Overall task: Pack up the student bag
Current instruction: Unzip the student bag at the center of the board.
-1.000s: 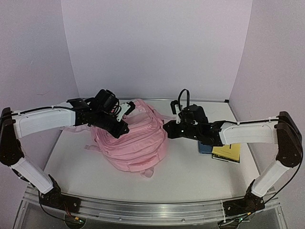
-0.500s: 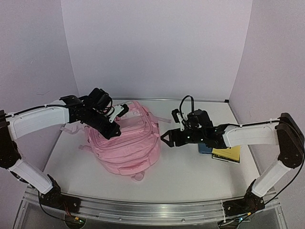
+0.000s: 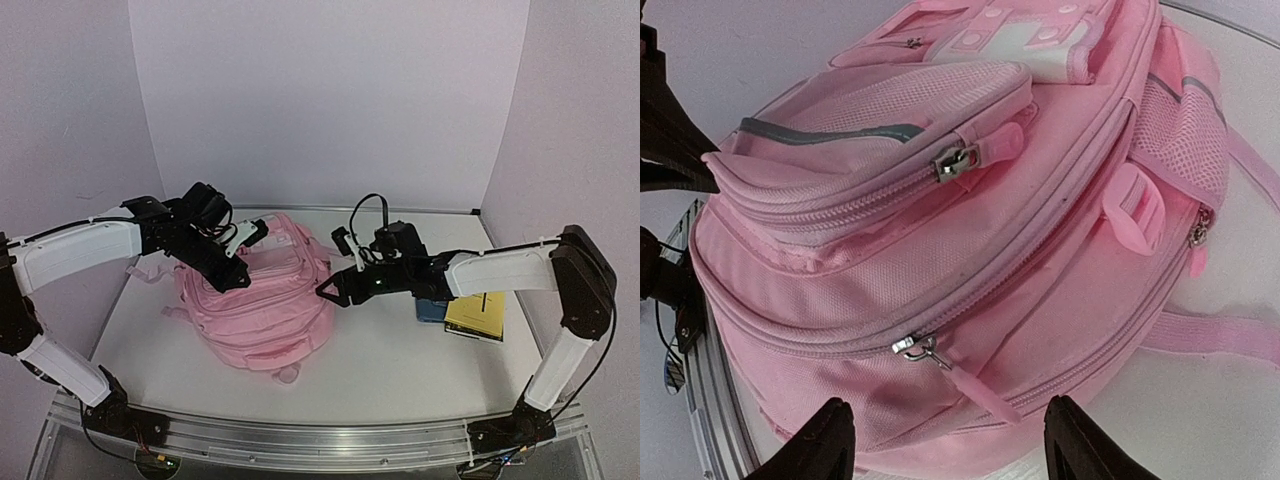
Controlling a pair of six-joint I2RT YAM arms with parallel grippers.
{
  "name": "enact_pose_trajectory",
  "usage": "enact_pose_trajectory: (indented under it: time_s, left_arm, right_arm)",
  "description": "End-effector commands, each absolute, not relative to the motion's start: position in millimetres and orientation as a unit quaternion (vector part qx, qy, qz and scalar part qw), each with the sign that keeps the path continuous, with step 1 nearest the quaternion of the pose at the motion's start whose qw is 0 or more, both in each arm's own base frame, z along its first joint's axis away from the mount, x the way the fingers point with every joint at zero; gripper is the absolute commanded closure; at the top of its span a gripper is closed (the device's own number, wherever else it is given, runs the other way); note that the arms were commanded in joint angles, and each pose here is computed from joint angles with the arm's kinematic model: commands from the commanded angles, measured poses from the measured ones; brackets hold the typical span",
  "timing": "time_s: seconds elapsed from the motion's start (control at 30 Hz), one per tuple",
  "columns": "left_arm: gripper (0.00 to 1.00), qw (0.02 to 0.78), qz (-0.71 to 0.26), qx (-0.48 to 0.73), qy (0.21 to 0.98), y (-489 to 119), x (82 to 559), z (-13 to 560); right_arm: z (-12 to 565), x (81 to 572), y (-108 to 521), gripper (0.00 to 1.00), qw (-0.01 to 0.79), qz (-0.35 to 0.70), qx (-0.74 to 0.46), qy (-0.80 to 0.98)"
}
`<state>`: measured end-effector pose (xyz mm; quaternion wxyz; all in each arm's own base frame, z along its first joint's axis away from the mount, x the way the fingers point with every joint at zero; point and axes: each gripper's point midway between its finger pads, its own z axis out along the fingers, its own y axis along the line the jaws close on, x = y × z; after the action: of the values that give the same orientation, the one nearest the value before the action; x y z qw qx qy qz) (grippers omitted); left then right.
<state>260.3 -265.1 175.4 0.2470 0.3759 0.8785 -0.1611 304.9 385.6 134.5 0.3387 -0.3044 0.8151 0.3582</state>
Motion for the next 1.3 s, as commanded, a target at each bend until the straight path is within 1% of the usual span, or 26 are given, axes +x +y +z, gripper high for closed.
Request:
enact_pose_trajectory:
  time_s: [0.0, 0.07, 0.13, 0.17, 0.2, 0.33, 0.47, 0.67, 0.83, 1.07, 1.27]
  left_arm:
    - [1.0, 0.314, -0.198, 0.373, 0.85, -275, 268, 231]
    - [1.0, 0.315, -0.198, 0.373, 0.85, -275, 268, 232]
    - [1.0, 0.314, -0.197, 0.373, 0.851, -275, 268, 232]
    - [1.0, 0.315, -0.196, 0.373, 0.851, -275, 268, 232]
    - [1.0, 0.316, -0.195, 0.372, 0.851, -275, 269, 232]
    - [1.0, 0.317, -0.188, 0.367, 0.854, -273, 272, 231]
    - [1.0, 0.323, -0.176, 0.351, 0.861, -271, 279, 229]
    - [1.0, 0.32, -0.185, 0.311, 0.876, -277, 292, 228]
    - [1.0, 0.31, -0.169, 0.278, 0.893, -283, 310, 218]
    - [1.0, 0.306, -0.215, 0.271, 0.887, -308, 319, 217]
    - [1.0, 0.3, -0.224, 0.269, 0.887, -317, 324, 216]
  right_arm:
    - [141, 317, 399, 0.39, 0.342, 0.383, -0.329, 0.792]
    - [139, 317, 403, 0.43, 0.335, 0.391, -0.335, 0.789]
    - [139, 313, 408, 0.49, 0.324, 0.405, -0.344, 0.783]
    - [138, 312, 410, 0.54, 0.318, 0.411, -0.347, 0.78]
    - [138, 309, 412, 0.61, 0.313, 0.417, -0.351, 0.778]
    - [137, 307, 412, 0.83, 0.309, 0.421, -0.351, 0.777]
    - [137, 308, 407, 0.99, 0.314, 0.412, -0.342, 0.784]
    - [138, 307, 394, 1.0, 0.328, 0.377, -0.316, 0.806]
    - [149, 288, 395, 1.0, 0.345, 0.344, -0.303, 0.819]
    - [154, 250, 424, 1.0, 0.343, 0.336, -0.298, 0.825]
    - [153, 239, 445, 1.0, 0.342, 0.317, -0.297, 0.833]
